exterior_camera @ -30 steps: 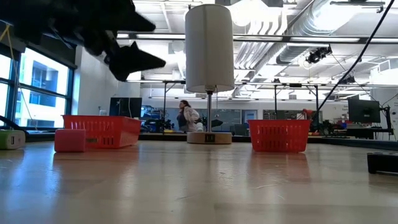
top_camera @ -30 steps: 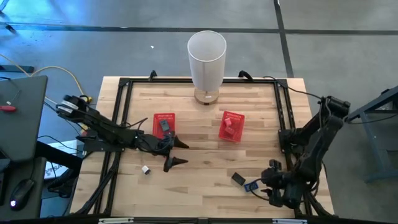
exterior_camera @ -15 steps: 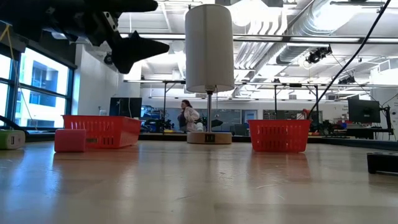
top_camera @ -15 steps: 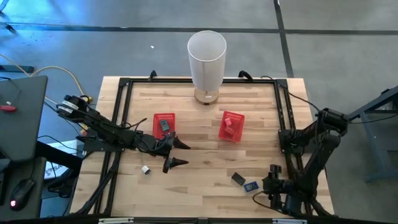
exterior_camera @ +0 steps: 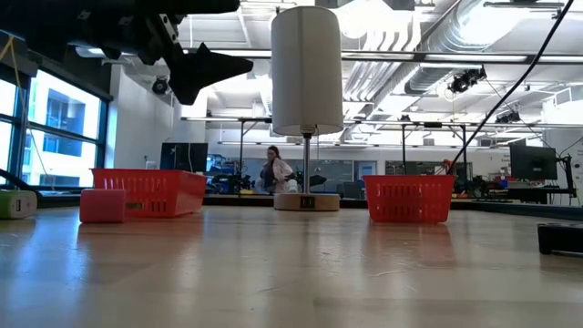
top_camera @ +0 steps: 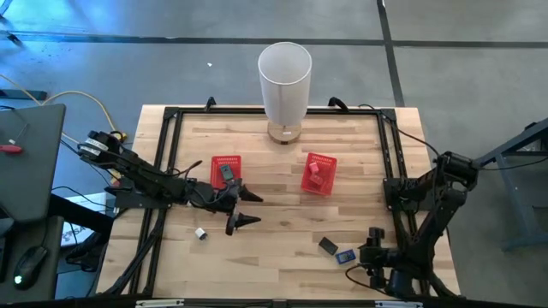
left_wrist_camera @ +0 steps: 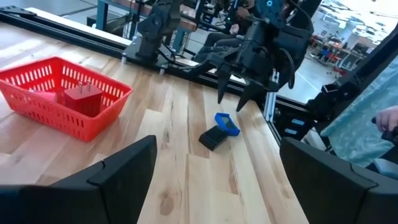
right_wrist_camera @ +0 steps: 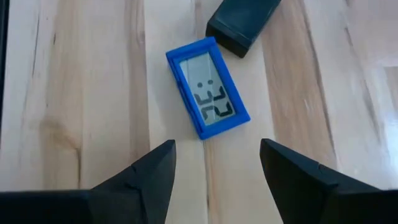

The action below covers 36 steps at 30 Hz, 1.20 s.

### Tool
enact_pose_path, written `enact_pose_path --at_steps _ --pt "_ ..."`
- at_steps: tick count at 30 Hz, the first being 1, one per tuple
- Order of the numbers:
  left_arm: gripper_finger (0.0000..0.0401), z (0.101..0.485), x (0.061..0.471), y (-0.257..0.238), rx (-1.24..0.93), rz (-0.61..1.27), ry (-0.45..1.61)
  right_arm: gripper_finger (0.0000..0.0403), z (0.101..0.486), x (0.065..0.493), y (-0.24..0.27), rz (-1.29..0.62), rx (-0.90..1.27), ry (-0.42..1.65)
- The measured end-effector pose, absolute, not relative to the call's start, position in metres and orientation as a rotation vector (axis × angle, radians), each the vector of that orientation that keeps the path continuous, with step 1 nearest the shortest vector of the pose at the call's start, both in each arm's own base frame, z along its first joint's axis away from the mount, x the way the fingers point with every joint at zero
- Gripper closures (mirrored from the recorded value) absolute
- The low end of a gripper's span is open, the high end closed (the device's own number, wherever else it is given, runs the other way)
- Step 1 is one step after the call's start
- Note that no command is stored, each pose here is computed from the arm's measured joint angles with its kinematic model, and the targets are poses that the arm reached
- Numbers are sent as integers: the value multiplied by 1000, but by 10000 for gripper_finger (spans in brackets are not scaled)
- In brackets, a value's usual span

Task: Pick & Place Office items
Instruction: Put the dark blue digital timer into the left red bin

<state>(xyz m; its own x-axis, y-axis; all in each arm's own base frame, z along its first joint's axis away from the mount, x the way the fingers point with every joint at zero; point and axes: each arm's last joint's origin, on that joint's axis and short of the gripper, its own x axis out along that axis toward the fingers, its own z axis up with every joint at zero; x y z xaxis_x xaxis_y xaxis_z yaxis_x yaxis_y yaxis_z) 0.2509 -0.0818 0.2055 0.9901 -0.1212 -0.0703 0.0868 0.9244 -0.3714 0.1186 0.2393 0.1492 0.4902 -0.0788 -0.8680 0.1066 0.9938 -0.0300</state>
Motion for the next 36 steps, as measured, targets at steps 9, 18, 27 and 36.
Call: enact_pose_path --at_steps 9,18,27,36 --pt "68 206 251 -81 -376 -104 92 182 150 134 235 -111 44 1053" --pt "68 205 251 -82 -376 -114 95 182 149 137 233 -43 -36 1108" --pt "68 205 251 -82 -375 -114 99 182 148 148 225 -85 1 1143" --pt "68 205 250 -85 -374 -129 105 182 148 153 226 23 -71 1181"
